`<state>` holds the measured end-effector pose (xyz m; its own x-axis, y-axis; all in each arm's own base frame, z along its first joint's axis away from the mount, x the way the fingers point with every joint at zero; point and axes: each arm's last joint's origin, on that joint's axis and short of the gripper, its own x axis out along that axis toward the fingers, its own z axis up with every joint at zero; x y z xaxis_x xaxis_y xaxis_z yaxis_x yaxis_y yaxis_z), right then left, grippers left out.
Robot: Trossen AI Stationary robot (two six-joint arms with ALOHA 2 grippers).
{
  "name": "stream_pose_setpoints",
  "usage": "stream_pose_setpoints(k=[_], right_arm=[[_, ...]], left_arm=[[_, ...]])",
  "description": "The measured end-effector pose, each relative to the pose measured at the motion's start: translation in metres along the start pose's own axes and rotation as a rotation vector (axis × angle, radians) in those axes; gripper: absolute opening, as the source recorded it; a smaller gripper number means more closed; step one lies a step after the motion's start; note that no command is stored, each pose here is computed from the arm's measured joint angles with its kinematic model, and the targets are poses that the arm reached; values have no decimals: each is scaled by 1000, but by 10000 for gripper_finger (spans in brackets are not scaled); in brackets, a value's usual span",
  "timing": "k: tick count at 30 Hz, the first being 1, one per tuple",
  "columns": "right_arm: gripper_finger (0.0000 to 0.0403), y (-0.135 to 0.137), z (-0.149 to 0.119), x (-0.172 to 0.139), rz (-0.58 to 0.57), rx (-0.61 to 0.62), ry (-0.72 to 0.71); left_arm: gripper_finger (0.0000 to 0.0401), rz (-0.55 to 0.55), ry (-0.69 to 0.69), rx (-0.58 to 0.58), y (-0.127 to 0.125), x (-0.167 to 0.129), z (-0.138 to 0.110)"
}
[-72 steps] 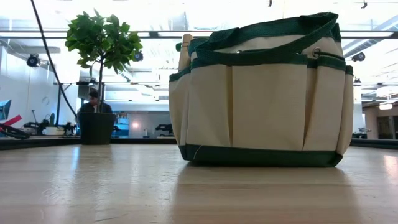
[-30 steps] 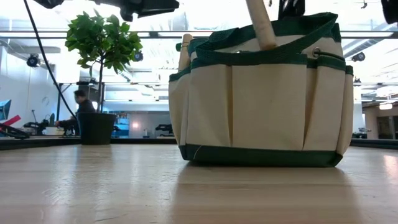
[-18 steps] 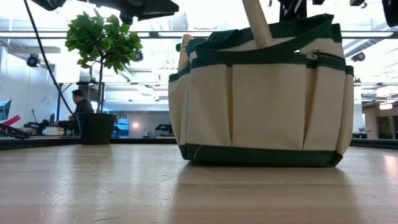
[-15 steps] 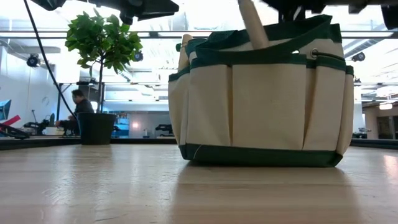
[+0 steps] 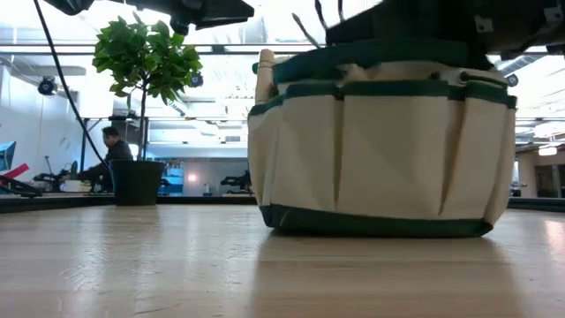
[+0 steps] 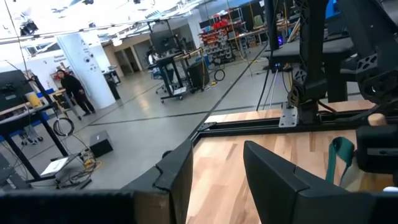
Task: Pick & Place Garden tools in Gardening bag
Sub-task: Put the gardening hand rake into the gardening bag
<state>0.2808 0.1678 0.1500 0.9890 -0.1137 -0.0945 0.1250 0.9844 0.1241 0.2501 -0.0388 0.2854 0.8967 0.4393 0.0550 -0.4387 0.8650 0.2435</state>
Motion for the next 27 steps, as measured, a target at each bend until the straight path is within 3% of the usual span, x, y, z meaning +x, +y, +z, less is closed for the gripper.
stream_pose_setpoints(k=[13,21,27], right_arm=[[23,0,6,-3,29,-37,33],[100,-6,10,-9,-8,-20,130],[169,-4,23,-10,4,-22,105]], left_arm=[[145,-10,-4,-1,0,0,0],[145,-8,-8,-4,0,0,1],[145,-8,-9,-3,0,0,1]])
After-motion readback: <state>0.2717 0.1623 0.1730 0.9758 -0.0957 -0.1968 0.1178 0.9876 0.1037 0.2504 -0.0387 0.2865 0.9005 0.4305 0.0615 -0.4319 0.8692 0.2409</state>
